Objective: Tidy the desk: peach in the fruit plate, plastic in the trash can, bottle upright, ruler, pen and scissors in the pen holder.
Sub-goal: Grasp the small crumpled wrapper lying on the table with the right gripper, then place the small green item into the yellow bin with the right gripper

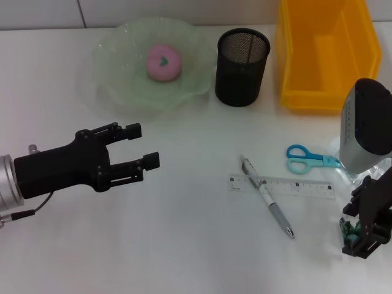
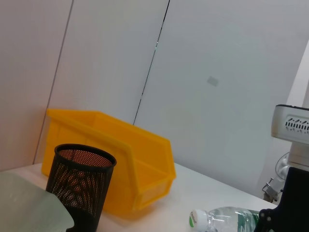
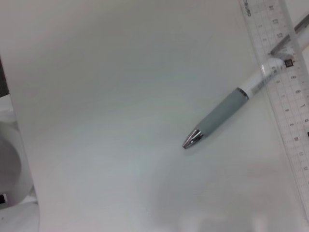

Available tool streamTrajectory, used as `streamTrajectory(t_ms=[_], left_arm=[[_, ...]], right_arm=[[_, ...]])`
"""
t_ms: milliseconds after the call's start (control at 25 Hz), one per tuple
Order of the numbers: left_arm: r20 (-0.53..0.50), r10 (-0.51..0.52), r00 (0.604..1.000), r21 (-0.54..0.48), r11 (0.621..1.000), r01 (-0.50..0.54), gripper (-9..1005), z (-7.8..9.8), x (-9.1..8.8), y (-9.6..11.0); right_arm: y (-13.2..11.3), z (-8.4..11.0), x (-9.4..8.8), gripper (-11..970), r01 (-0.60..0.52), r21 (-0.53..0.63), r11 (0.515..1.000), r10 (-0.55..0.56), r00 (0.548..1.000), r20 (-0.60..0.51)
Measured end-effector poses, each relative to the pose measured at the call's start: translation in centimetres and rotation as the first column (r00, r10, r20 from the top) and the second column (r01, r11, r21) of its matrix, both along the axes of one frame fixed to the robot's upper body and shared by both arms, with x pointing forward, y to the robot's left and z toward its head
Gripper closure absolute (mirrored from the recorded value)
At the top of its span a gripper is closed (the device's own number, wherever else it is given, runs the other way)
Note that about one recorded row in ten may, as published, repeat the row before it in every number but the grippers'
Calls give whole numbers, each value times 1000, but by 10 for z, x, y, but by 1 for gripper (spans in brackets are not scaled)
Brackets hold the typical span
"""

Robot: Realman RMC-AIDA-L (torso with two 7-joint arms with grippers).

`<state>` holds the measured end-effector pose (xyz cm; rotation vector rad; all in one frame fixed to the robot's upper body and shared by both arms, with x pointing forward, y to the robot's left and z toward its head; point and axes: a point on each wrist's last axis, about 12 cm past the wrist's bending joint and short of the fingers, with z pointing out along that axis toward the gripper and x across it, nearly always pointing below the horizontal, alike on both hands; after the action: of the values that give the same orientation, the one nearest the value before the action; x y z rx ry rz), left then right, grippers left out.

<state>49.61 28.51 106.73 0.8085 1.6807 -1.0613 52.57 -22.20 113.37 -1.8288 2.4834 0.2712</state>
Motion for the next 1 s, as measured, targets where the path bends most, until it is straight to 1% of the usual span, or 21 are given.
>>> streamTrajectory(t_ms=[360, 600, 920, 1000], left_arm=[[1, 4, 1000, 4, 1000, -4, 212, 0, 1, 0], [-8, 5, 1000, -2, 1000, -5, 214, -2, 0, -1], [-11, 3, 1000, -6, 1000, -3, 216, -3, 0, -2], [-11, 3, 1000, -6, 1000, -3, 217, -3, 0, -2]], right_arm=[[-1, -2, 0, 237, 5, -7, 1000, -5, 1000, -2], [-2, -2, 0, 457, 4, -8, 1000, -4, 1000, -7], [-3, -2, -1, 839, 7, -6, 1000, -7, 1000, -11], [-4, -1, -1, 860, 7, -6, 1000, -7, 1000, -13]])
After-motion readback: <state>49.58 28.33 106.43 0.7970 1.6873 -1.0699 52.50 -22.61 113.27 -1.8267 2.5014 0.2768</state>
